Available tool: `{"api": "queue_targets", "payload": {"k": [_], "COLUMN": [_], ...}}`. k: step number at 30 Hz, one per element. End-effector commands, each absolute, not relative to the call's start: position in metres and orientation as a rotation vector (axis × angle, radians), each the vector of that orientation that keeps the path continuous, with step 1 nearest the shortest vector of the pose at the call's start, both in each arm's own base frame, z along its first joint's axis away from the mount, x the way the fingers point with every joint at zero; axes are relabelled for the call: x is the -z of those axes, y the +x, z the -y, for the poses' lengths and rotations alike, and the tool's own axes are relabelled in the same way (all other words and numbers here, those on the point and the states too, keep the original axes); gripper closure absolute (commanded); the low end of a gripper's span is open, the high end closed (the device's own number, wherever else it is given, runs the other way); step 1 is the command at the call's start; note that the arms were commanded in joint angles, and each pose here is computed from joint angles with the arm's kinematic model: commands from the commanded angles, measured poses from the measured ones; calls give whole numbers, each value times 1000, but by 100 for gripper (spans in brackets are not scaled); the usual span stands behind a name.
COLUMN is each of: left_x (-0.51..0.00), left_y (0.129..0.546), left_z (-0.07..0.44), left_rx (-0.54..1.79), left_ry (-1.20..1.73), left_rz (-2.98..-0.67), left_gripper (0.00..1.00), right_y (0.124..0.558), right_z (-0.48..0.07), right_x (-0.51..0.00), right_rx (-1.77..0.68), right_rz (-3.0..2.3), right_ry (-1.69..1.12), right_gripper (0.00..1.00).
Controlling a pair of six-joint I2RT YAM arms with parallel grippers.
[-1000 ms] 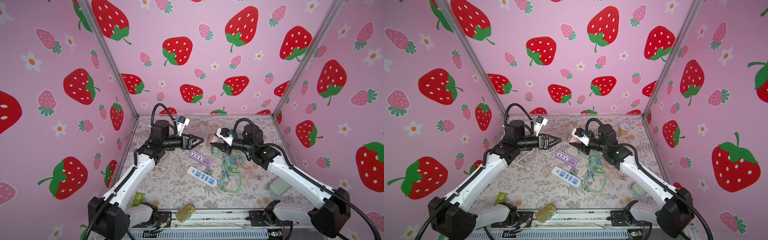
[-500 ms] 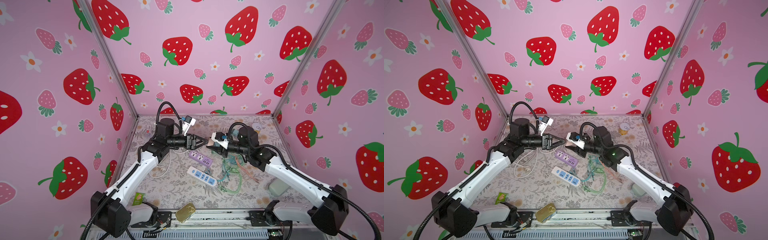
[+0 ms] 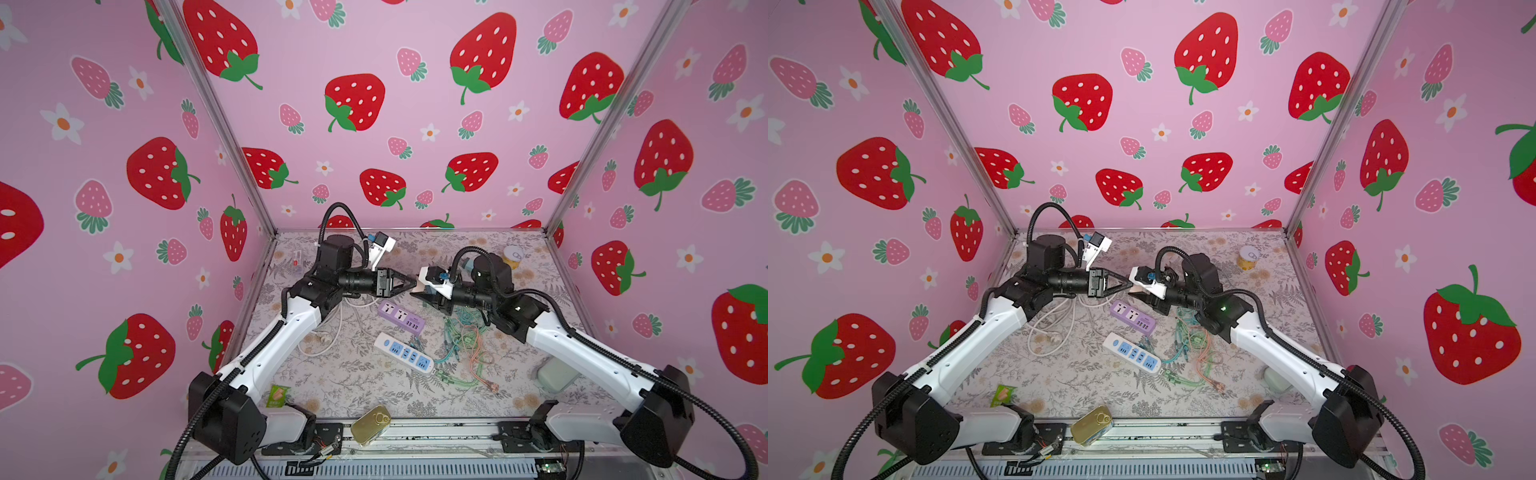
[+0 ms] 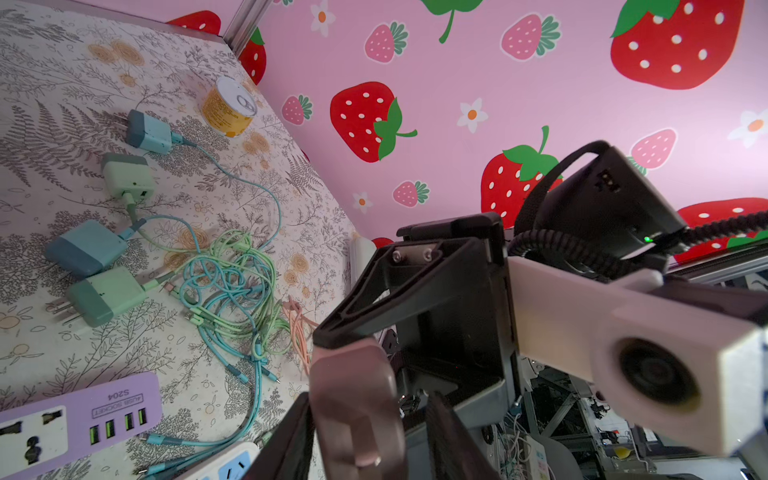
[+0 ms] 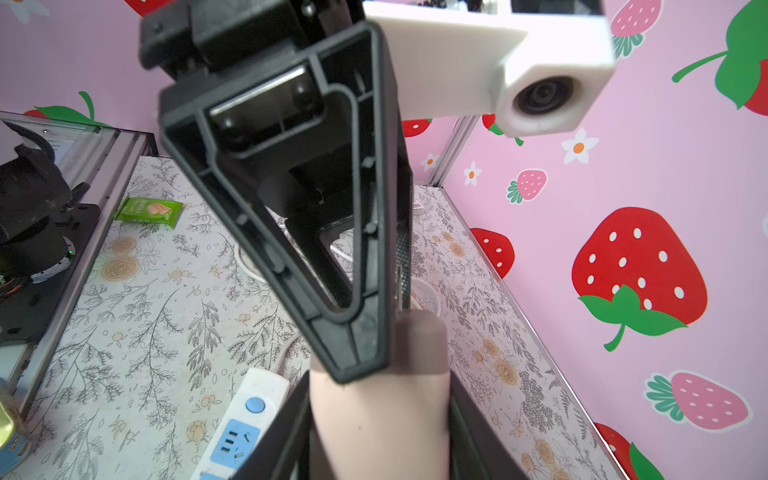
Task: Insert the plug
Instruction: 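Close the left gripper on the pink charger held by the right gripper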
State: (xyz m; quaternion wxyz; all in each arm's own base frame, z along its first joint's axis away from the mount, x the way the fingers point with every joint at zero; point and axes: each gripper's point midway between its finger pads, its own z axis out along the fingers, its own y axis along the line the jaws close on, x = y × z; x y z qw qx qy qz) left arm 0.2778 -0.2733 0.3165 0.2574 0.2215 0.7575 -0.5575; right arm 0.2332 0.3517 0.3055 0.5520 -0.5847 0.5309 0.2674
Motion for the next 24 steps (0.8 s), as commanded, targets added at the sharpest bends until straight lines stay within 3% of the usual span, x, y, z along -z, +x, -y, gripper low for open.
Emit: {"api": "queue_targets", "payload": {"k": [1,11,17,21,24], "left_x": [-338,-337,-334,-332,-333], "left_y": [270,270,276,284,290], "left_z": [278,280,280,280,280], "left_rx": [1550,1553,1529,1487,1464], "left_ry": [674,684,666,639,623], "left_rz": [-1993,-1997,-2012,-2011,-2001], "left_gripper": [58,67,83,93,100], "right_y": [233,233,236,240,239], "right_z": [-355,-353,-349,-341,-332], "right_x": [-304,-300,-301,-310,-319], "right_rx": [-609,-591,-567,-552,-567], "right_rz": [-1224,-1225,-1231,-1274,-1300], "right_ry": [-1397,-1406,-1371,-1303,-1245], "right_gripper": [69,65,58,50,35]}}
